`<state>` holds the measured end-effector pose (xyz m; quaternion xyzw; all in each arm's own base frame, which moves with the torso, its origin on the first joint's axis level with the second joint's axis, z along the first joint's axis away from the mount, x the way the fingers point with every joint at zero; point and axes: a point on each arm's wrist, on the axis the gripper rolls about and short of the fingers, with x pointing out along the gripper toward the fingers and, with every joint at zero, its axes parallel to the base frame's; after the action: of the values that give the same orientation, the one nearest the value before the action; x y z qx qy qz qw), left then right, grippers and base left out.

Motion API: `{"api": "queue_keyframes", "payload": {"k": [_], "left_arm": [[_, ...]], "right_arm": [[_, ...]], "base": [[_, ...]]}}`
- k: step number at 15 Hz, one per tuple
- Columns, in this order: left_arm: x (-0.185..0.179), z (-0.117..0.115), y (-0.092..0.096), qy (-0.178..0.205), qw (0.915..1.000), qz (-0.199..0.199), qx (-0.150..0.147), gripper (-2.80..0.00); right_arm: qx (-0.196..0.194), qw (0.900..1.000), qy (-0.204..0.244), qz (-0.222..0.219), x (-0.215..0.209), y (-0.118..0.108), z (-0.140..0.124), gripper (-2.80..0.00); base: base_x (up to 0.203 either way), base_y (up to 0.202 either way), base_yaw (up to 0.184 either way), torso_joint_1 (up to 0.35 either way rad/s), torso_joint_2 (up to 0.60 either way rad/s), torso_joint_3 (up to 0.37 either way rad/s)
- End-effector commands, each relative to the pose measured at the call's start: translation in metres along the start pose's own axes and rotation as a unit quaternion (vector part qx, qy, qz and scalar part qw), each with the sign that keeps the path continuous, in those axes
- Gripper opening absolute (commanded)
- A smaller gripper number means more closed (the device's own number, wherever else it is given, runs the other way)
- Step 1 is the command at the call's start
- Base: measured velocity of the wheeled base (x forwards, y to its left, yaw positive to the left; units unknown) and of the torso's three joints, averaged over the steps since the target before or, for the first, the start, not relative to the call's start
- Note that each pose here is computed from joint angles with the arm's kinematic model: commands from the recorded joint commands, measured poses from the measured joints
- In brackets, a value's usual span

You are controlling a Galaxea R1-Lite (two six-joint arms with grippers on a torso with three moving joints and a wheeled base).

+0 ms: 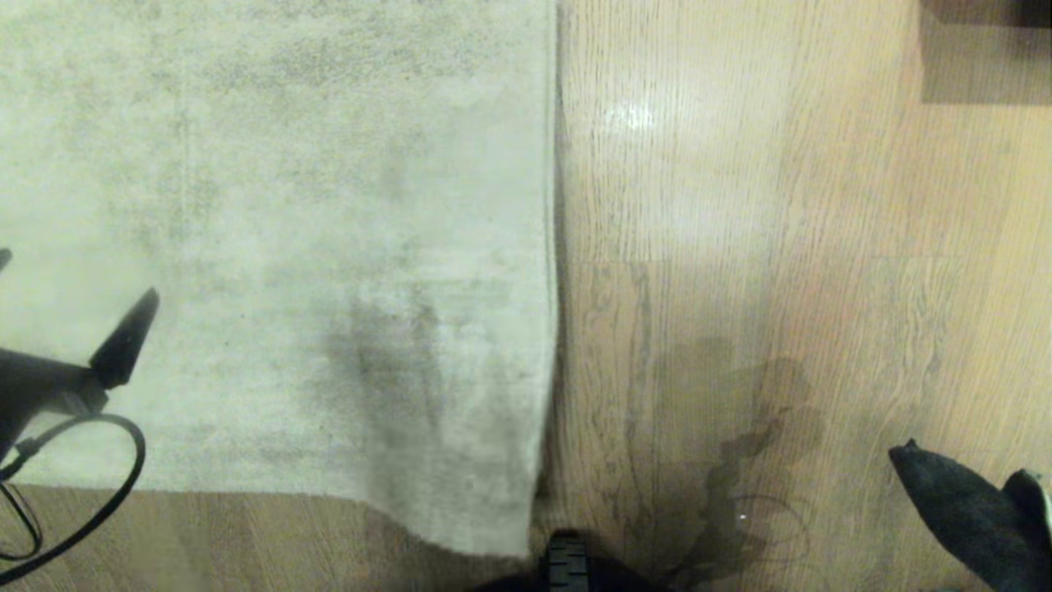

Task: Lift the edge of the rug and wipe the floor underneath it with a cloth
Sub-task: Lay down the carpet

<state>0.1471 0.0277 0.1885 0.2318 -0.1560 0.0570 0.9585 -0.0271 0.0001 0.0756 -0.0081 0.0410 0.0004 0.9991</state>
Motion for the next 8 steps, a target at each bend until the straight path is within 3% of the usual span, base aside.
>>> {"api": "queue_keyframes", "payload": {"k": [1,5,8], "left_arm": [[-0.011,0.005,0.0,-0.02,0.9998,0.007,0.005,0.0],[-0.023,-0.006,-0.011,0.015,0.9996,-0.023,-0.005,0.0],[-0.024,-0.011,-0.024,0.047,0.9957,-0.076,-0.022,0.0]], "right_arm": [[0.0,1.0,0.0,0.001,0.0,0.0,0.0,-2.8],[0.0,1.0,0.0,0.001,0.0,0.0,0.0,-2.8],[0.0,1.0,0.0,0.0,0.0,0.0,0.0,-2.8]], "base": [[0.0,0.0,0.0,0.0,0.0,0.0],[0.0,0.0,0.0,0.0,0.0,0.0],[0.0,0.0,0.0,0.0,0.0,0.0]]}}
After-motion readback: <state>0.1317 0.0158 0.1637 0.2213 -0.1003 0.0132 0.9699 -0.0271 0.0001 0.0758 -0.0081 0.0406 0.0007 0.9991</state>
